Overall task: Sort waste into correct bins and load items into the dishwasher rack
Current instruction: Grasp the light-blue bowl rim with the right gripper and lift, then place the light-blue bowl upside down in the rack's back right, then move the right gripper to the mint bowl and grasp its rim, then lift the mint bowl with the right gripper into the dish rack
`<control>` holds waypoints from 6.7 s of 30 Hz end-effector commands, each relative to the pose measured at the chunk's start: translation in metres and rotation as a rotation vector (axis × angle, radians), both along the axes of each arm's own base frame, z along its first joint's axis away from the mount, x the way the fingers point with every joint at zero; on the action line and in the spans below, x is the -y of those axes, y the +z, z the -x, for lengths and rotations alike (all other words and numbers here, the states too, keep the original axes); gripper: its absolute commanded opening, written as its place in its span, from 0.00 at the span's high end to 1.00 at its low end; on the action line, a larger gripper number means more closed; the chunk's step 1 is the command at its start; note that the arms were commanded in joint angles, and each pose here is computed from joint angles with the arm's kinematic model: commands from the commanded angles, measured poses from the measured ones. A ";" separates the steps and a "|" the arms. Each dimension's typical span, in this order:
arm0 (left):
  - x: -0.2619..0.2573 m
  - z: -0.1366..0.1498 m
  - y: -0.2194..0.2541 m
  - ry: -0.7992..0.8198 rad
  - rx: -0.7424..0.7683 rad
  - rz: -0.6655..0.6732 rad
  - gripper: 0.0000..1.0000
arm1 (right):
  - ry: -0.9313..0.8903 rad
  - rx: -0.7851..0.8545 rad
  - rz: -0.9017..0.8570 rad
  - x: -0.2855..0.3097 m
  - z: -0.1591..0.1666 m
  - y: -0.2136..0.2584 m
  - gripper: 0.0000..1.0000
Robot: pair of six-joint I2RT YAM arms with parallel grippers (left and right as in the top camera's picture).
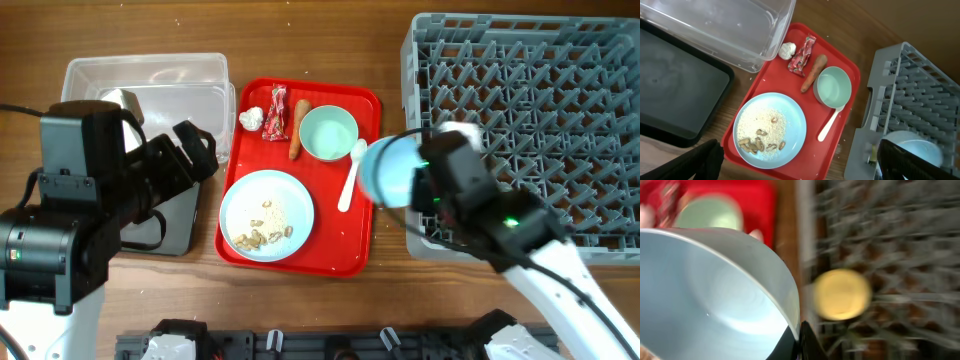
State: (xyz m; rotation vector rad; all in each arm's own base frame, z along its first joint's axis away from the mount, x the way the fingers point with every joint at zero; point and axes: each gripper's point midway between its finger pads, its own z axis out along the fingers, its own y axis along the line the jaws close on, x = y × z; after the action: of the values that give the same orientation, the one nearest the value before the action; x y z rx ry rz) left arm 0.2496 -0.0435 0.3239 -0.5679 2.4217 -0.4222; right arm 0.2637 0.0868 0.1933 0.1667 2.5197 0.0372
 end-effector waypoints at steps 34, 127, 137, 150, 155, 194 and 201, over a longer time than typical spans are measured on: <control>-0.002 -0.001 0.002 0.008 0.008 -0.002 0.00 | -0.785 0.037 0.919 0.346 -0.081 0.045 0.96; -0.002 -0.001 0.002 0.008 0.008 -0.002 0.00 | 0.486 -0.139 -0.277 -0.161 -0.088 -0.022 0.68; -0.002 -0.001 0.002 0.008 0.008 -0.002 0.00 | 0.228 -0.346 -0.160 -0.124 -0.166 -0.124 0.33; -0.002 -0.001 0.002 0.008 0.008 -0.002 0.00 | 0.124 -0.434 -0.134 -0.111 -0.156 -0.169 0.72; -0.002 -0.001 0.002 0.008 0.008 -0.002 0.00 | 0.103 -0.469 -0.131 -0.107 -0.147 -0.181 0.88; -0.002 -0.001 0.002 0.008 0.008 -0.002 0.00 | -0.716 -0.174 0.577 0.210 -0.067 0.034 0.96; -0.002 -0.001 0.002 0.008 0.008 -0.002 0.00 | -0.714 -0.246 0.744 0.223 -0.087 0.003 0.96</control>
State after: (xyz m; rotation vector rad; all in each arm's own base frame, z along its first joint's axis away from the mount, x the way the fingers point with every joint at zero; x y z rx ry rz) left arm 0.2497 -0.0435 0.3236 -0.5681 2.4224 -0.4220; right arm 0.3493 -0.1256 0.1947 0.7938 2.4246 -1.1124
